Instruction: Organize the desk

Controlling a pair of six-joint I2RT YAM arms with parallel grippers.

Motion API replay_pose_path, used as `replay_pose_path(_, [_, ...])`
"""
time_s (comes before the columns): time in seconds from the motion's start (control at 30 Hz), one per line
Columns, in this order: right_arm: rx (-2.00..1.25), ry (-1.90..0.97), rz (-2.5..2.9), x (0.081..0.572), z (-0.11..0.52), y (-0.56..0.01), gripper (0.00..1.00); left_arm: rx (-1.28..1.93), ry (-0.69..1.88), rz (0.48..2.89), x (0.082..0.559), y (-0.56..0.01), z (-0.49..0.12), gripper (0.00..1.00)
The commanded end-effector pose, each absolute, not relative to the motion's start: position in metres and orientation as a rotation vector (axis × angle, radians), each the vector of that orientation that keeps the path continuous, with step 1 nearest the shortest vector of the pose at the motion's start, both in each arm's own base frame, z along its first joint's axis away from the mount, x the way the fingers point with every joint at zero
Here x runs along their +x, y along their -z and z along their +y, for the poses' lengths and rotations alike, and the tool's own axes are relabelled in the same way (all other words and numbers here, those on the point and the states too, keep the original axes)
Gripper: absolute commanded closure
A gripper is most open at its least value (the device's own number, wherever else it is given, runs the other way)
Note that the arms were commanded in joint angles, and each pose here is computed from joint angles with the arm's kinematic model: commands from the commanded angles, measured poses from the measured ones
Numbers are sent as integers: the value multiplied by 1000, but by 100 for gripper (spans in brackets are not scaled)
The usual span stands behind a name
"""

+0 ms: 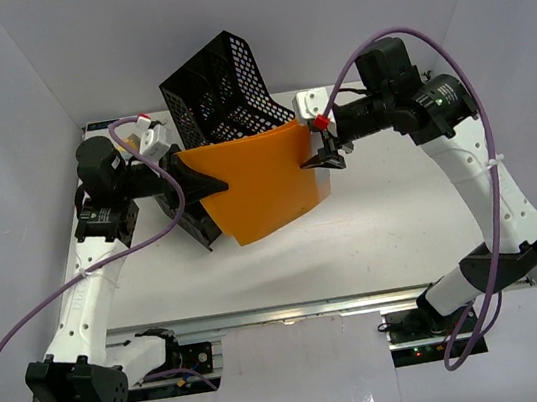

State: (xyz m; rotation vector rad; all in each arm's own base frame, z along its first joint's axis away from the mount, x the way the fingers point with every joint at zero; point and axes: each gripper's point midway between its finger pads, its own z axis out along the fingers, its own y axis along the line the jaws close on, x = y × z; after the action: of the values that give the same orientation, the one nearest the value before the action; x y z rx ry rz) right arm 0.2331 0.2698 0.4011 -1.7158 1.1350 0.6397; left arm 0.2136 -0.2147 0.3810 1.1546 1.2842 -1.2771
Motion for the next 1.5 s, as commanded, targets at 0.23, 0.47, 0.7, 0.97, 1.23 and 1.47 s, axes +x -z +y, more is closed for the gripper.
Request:
replay_pose_path(0.23, [-1665, -542, 950, 219, 270, -443, 12, 1161, 1247, 1266, 204, -384, -216, 100])
replay_pose_path(0.47, [-1681, -598, 935, 206, 269, -443, 5, 1158, 1247, 1271, 204, -381, -216, 100])
replay_pose_path(0.7, [-1795, -596, 1012, 211, 281, -412, 16, 1160, 1254, 1272, 205, -382, -217, 100])
replay_pose_path(0.97, [-1821, -527, 1054, 221, 286, -408, 50, 1150, 1226, 1283, 208, -379, -217, 100])
replay_pose_path(1.23, [-1800, -503, 1103, 225, 282, -407, 92, 1053, 1085, 1330, 229, -388, -212, 82])
replay_pose_path(1.47, [-1585, -398, 1165, 254, 271, -442, 92, 852, 835, 1338, 256, -425, -192, 18])
